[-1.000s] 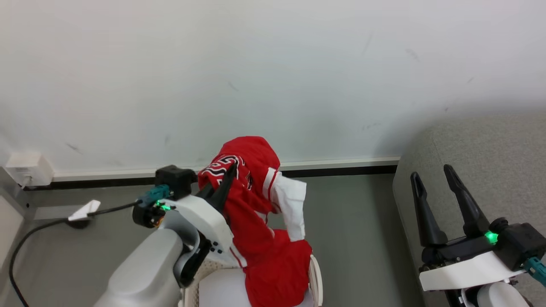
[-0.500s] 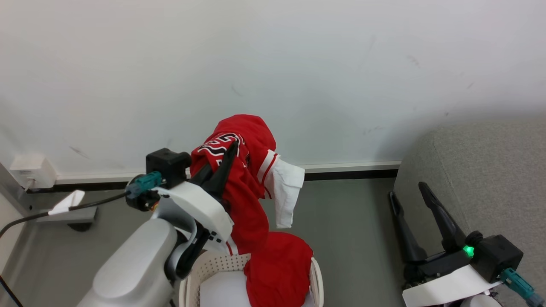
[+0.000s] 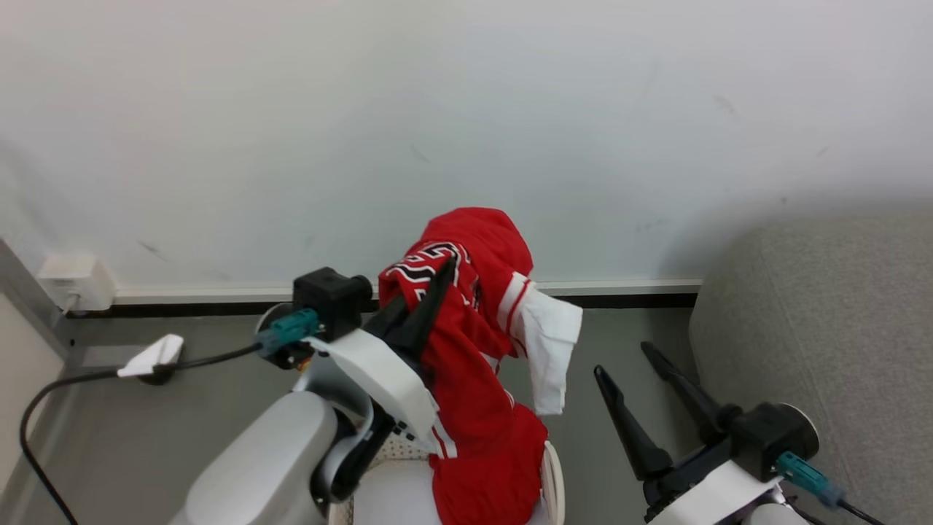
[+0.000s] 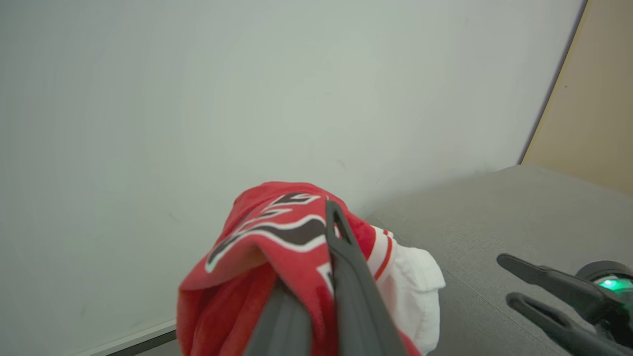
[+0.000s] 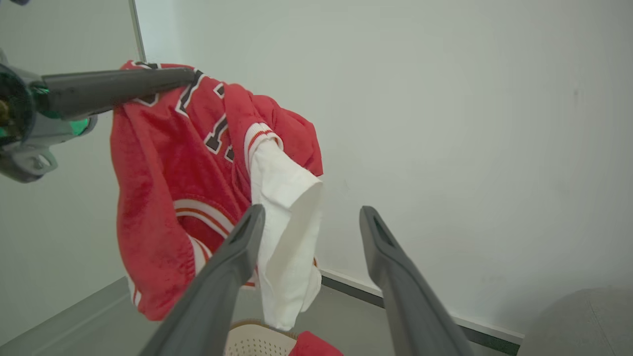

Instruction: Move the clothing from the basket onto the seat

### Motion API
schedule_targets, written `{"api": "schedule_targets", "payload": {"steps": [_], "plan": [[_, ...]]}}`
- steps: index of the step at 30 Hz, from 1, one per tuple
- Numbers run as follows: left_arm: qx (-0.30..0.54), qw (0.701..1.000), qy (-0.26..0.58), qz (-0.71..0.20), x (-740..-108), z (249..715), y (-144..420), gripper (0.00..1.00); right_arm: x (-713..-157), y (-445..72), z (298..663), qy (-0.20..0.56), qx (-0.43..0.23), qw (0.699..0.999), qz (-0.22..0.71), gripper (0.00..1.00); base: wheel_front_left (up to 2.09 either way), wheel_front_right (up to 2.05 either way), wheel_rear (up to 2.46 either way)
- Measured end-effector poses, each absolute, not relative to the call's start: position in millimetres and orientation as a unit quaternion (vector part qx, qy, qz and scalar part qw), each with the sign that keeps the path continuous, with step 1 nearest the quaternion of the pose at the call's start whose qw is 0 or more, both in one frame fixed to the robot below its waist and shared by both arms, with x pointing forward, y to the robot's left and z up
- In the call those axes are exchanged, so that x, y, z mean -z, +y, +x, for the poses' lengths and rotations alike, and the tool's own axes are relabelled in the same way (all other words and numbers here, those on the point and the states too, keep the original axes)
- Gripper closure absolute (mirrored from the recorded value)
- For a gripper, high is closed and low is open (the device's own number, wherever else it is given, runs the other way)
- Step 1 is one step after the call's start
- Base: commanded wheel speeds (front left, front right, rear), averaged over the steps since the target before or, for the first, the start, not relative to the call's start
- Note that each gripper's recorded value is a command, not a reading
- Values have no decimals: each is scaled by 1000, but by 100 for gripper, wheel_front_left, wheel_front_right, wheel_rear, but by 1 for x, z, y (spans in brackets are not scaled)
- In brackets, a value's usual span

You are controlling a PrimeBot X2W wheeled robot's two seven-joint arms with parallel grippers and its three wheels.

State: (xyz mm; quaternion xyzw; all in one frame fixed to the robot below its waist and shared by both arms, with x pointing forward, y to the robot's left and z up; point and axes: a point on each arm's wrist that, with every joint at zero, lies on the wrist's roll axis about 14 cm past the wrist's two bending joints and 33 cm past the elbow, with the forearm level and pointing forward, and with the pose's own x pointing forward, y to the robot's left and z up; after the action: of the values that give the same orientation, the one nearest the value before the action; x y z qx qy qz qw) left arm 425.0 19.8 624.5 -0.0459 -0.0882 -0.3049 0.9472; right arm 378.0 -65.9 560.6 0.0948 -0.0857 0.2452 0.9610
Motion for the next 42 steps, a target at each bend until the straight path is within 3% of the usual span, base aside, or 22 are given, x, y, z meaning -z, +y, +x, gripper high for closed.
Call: {"api": "schedule_targets", "payload": {"steps": [20,35,36,37,42], "plan": [[336,938,-76,-47,-628,377,9,100,-492,27,380,44,-391,919,3,0,0,0,0],[328,941,-64,-42,-624,357,20,100,-512,80,379,16,-447,895,-8,0,0,0,0],[327,942,-63,-43,-624,357,21,100,-516,83,378,11,-450,893,-6,64,0,0,0],[325,943,-62,-43,-623,357,22,100,-519,86,377,6,-453,892,-3,100,0,0,0],[318,945,-57,-42,-619,359,27,100,-526,83,382,-4,-447,894,3,100,0,0,0]]}}
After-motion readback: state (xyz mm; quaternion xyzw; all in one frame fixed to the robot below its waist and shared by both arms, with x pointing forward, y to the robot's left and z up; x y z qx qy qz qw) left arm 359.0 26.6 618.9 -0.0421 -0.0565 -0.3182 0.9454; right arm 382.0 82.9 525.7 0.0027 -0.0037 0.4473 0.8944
